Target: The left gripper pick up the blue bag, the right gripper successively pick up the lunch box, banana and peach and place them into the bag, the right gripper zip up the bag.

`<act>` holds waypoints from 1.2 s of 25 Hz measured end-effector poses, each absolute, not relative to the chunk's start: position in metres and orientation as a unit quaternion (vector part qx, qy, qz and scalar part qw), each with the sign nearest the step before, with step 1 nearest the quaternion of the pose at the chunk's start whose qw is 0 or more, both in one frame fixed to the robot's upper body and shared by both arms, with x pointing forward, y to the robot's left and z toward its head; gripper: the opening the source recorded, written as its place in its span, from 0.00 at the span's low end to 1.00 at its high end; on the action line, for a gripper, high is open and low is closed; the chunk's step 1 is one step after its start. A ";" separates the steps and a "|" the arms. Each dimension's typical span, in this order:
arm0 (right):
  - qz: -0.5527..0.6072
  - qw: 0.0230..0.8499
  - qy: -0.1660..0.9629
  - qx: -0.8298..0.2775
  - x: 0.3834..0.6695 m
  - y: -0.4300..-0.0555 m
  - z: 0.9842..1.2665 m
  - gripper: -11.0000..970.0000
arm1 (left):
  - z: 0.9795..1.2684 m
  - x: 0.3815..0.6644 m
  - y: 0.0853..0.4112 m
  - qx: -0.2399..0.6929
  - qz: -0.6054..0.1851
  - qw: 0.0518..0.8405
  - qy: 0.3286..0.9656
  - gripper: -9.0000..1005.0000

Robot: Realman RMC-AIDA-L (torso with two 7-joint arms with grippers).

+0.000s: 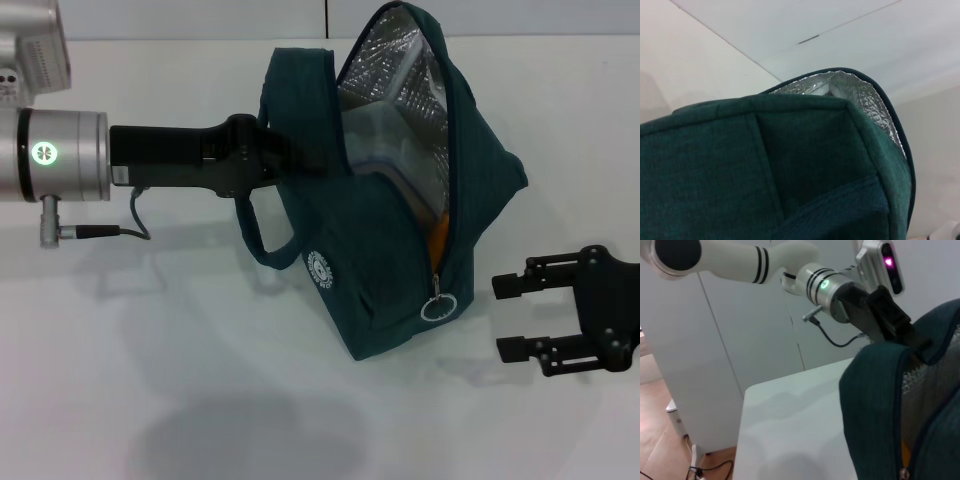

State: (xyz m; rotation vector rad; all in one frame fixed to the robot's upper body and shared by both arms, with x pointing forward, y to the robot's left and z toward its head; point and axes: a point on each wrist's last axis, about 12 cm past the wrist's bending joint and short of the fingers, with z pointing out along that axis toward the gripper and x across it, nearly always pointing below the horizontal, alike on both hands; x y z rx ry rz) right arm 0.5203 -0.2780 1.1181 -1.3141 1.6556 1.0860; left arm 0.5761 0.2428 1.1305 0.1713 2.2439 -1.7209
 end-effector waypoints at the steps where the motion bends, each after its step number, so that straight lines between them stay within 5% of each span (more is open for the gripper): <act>1: 0.424 0.374 0.647 -0.511 0.521 -0.277 1.117 0.69 | 1.130 0.576 0.243 0.059 -0.600 0.154 0.783 0.04; 30: 0.421 0.367 0.650 -0.515 0.529 -0.245 1.090 0.68 | 1.130 0.576 0.242 0.065 -0.600 0.157 0.781 0.04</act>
